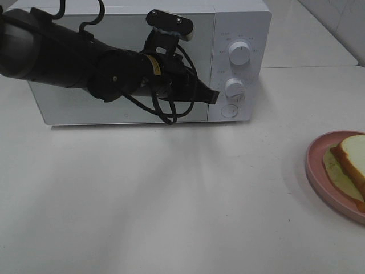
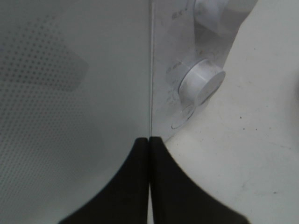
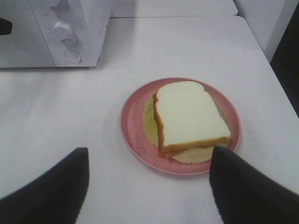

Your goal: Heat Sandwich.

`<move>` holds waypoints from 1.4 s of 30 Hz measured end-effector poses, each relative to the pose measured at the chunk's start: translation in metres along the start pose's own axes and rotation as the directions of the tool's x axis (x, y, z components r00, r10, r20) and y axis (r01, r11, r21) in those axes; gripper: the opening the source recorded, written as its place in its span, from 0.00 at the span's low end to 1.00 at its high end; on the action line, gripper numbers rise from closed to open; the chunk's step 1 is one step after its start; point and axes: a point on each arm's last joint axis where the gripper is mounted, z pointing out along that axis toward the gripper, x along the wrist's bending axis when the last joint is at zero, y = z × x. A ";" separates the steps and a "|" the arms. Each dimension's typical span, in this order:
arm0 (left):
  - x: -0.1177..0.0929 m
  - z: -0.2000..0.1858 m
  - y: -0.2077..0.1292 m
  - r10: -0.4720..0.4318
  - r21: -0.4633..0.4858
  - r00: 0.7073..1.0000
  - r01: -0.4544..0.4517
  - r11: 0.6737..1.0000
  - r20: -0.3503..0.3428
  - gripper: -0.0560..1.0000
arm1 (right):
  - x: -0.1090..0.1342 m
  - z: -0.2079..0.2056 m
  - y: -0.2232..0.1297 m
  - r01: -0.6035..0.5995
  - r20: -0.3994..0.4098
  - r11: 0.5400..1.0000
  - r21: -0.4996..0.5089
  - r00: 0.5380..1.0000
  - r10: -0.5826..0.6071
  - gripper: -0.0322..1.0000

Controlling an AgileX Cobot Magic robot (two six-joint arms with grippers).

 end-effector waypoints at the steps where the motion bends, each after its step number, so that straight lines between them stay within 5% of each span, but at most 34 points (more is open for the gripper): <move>1: 0.000 -0.002 0.000 0.000 0.023 1.000 0.000 1.000 -0.001 0.05 | 0.000 0.000 0.000 0.000 0.000 1.000 0.000 1.000 0.000 0.72; 10: 0.000 -0.025 -0.007 -0.052 0.282 0.999 0.054 0.958 -0.016 0.13 | 0.000 0.000 0.000 0.001 0.000 1.000 0.000 1.000 -0.001 0.72; 11: 0.000 -0.030 -0.006 -0.056 0.299 0.998 0.058 0.953 -0.017 0.20 | 0.000 0.000 0.000 0.001 0.000 1.000 0.000 1.000 -0.001 0.72; 12: -0.001 -0.037 -0.004 -0.069 0.326 0.997 0.071 0.943 -0.019 0.43 | 0.000 0.000 0.000 0.001 0.000 1.000 0.000 1.000 -0.001 0.72; 13: -0.001 -0.037 -0.004 -0.069 0.326 0.997 0.071 0.943 -0.019 0.43 | 0.000 0.000 0.000 0.001 0.000 1.000 0.000 1.000 -0.001 0.72; 14: -0.001 -0.039 -0.003 -0.082 0.337 0.996 0.083 0.938 -0.019 0.55 | 0.000 0.000 0.000 0.002 0.000 1.000 0.000 1.000 -0.002 0.72; 16: -0.002 -0.048 -0.002 -0.111 0.382 0.994 0.110 0.918 -0.020 0.87 | 0.000 0.000 0.000 0.004 0.000 1.000 0.000 1.000 -0.004 0.72; 27: -0.006 -0.073 0.001 -0.165 0.491 0.986 0.152 0.858 -0.017 0.96 | 0.000 0.000 0.000 0.005 0.000 1.000 0.000 1.000 -0.005 0.72; 42: -0.009 -0.113 -0.009 -0.163 0.741 0.986 0.125 0.660 -0.021 0.96 | 0.000 0.000 0.000 0.005 0.000 1.000 0.000 1.000 -0.005 0.72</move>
